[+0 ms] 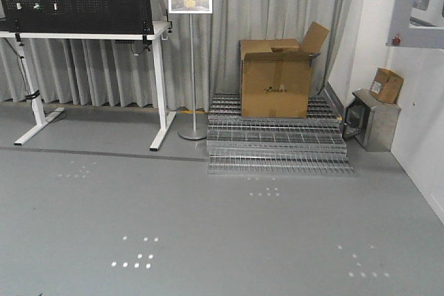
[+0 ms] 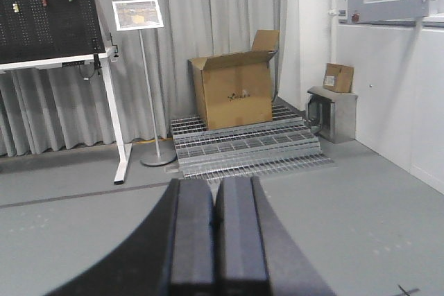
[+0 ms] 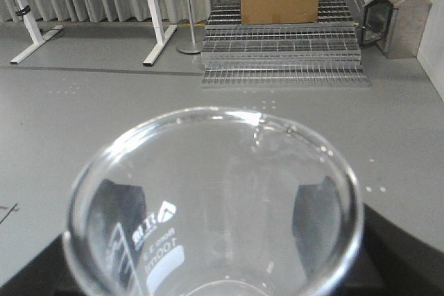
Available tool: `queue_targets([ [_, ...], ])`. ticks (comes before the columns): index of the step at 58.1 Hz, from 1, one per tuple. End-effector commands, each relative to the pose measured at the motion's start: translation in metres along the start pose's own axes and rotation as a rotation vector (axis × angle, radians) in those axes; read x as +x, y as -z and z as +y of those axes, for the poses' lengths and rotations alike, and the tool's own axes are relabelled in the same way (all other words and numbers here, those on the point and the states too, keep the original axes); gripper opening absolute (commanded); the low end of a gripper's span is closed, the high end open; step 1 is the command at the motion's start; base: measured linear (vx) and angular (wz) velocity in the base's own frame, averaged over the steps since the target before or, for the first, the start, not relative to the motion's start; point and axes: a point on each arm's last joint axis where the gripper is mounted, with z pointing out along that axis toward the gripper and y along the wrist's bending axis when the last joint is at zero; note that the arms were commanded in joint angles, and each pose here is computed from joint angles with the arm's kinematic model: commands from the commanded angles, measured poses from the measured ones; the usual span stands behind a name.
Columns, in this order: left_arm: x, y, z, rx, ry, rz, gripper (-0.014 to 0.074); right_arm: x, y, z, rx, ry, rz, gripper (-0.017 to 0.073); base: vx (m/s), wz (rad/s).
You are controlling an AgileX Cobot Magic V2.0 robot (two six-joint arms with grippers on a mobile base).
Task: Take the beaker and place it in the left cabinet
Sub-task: 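Drive the base toward the grey cabinet with the open glass door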
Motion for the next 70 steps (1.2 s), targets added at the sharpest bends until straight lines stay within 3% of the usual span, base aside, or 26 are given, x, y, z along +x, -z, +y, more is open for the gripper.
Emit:
queue_targets([
  [1,-0.0032,0.0013,0.0003,-0.004,0.012,-0.087,0.0001,-0.0168,0.0035,0.0024,-0.026,0.018,-0.100,-0.0006,0.65,0.01],
  [70,-0.0032,0.0013,0.0003,-0.004,0.012,-0.087,0.0001,-0.0168,0.0035,0.0024,-0.026,0.018,-0.100,-0.0006,0.63,-0.08],
])
